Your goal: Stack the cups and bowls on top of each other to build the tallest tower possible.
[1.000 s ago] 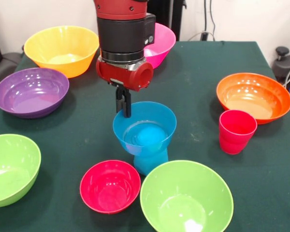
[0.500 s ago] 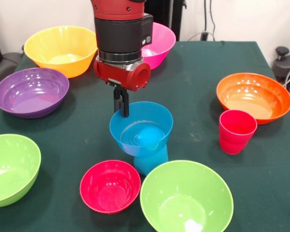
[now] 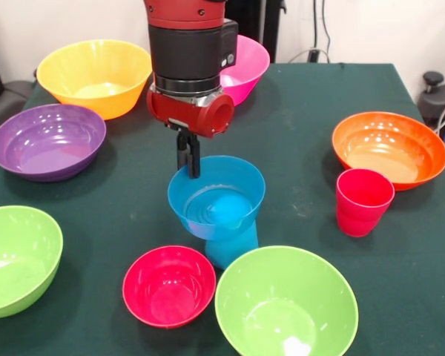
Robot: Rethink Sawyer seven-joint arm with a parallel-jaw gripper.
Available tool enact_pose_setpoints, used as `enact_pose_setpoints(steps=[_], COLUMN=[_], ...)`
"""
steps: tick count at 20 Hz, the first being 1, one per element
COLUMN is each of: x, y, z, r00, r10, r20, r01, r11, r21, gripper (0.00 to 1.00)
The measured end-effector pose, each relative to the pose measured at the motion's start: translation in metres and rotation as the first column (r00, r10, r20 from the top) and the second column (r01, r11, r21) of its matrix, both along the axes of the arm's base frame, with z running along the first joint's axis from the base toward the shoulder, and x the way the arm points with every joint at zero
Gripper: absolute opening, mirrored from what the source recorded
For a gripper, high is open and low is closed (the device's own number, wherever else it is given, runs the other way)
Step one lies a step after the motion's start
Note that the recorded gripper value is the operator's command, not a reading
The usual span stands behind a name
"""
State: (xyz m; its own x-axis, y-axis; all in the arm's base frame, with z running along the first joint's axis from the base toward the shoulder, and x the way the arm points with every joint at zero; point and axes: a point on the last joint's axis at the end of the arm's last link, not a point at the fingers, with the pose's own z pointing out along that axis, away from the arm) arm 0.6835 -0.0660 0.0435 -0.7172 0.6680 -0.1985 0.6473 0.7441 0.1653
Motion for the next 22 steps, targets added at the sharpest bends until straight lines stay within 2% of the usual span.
enact_pose_setpoints(steps=[9,15,22], x=[-0.011,-0.026,-0.033], y=[0.006,0.022,0.035], z=[0.000,0.000,-0.005], r00=[0.9998,0.9993,0.9986], r10=[0.005,0.023,0.038], r20=[-0.018,-0.028,-0.035], r01=[-0.005,-0.023,-0.038], r11=[1.0000,0.9997,0.9993], r21=[0.002,-0.002,0.000], gripper=[0.00,0.00,0.00])
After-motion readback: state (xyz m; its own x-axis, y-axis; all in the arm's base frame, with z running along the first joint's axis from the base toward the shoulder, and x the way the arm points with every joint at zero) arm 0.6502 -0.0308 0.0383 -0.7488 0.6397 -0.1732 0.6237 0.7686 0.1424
